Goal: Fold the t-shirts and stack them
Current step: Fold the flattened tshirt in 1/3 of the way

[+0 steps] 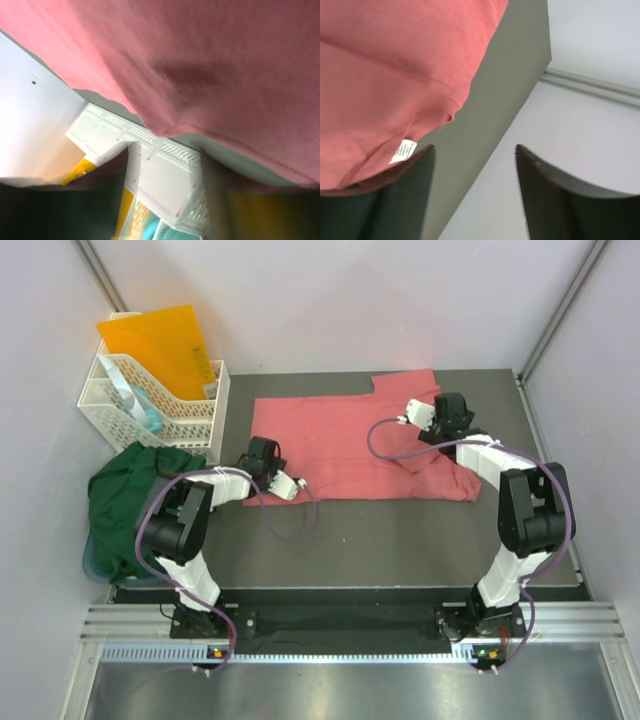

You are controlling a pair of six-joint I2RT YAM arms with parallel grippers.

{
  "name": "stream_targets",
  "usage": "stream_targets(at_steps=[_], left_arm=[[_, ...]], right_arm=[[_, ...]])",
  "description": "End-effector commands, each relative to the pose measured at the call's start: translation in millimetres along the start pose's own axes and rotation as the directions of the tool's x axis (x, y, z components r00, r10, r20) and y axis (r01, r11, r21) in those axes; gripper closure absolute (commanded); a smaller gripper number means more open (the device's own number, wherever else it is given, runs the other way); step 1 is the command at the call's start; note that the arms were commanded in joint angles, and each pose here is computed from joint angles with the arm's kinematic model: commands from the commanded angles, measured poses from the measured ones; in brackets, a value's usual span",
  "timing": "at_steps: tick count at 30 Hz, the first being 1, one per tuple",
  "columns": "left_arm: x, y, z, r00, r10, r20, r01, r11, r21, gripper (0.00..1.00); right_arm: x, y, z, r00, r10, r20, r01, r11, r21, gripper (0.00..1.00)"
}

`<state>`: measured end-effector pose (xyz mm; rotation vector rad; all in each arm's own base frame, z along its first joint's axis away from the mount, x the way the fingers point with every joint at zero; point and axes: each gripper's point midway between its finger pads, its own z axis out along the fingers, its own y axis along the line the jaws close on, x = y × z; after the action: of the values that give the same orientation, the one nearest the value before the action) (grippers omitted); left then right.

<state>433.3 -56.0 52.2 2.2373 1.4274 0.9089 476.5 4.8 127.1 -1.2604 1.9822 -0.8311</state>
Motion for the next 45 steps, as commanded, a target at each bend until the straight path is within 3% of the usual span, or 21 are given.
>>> stream_targets(at_steps=[1,2,3,5,8,9,11,15,21,29,32,45], left_arm=[[16,20,-8,0.996,-0.07,-0.054,0.066,0.995,-0.08,0.16],[22,23,-12,0.993,-0.09,-0.079,0.083,0.992,-0.093,0.13],[26,30,-17,0.989,-0.115,-0.092,0.104,0.987,-0.121,0.02],[39,42,-26,0.973,-0.19,-0.128,0.168,0.972,-0.164,0.01],[55,53,-50,0.948,-0.283,-0.148,0.251,0.947,-0.201,0.01],[52,52,-53,0.949,-0.289,-0.126,0.263,0.946,-0.189,0.01],[48,44,-63,0.951,-0.294,-0.091,0.275,0.944,-0.18,0.01],[33,18,-64,0.97,-0.238,-0.042,0.23,0.962,-0.145,0.02],[13,-24,-51,0.978,-0.208,-0.013,0.207,0.977,-0.055,0.08],[15,-17,-30,0.966,-0.253,-0.05,0.25,0.966,-0.059,0.08],[16,-16,-26,0.967,-0.247,-0.063,0.244,0.968,-0.055,0.08],[15,-26,-25,0.98,-0.185,-0.077,0.184,0.983,-0.018,0.09]], right_arm=[[-8,-39,-6,0.993,0.114,0.007,-0.114,0.984,0.139,0.28],[-7,-44,-11,0.99,0.138,0.01,-0.138,0.979,0.153,0.26],[-3,-45,-16,0.988,0.156,0.002,-0.155,0.977,0.149,0.25],[4,-56,-32,0.972,0.233,0.017,-0.233,0.958,0.166,0.25],[13,-49,-52,0.949,0.315,0.024,-0.315,0.946,0.077,0.26],[23,-26,-57,0.952,0.304,-0.029,-0.305,0.952,-0.023,0.27],[28,-2,-64,0.944,0.328,-0.027,-0.328,0.928,-0.175,0.3],[55,58,-71,0.922,0.37,-0.111,-0.379,0.814,-0.44,0.38],[79,95,-71,0.877,0.436,-0.202,-0.456,0.621,-0.638,0.47],[80,107,-67,0.877,0.441,-0.192,-0.437,0.564,-0.7,0.5],[83,112,-64,0.876,0.436,-0.205,-0.441,0.555,-0.705,0.56],[98,122,-60,0.876,0.417,-0.244,-0.458,0.558,-0.692,0.68]])
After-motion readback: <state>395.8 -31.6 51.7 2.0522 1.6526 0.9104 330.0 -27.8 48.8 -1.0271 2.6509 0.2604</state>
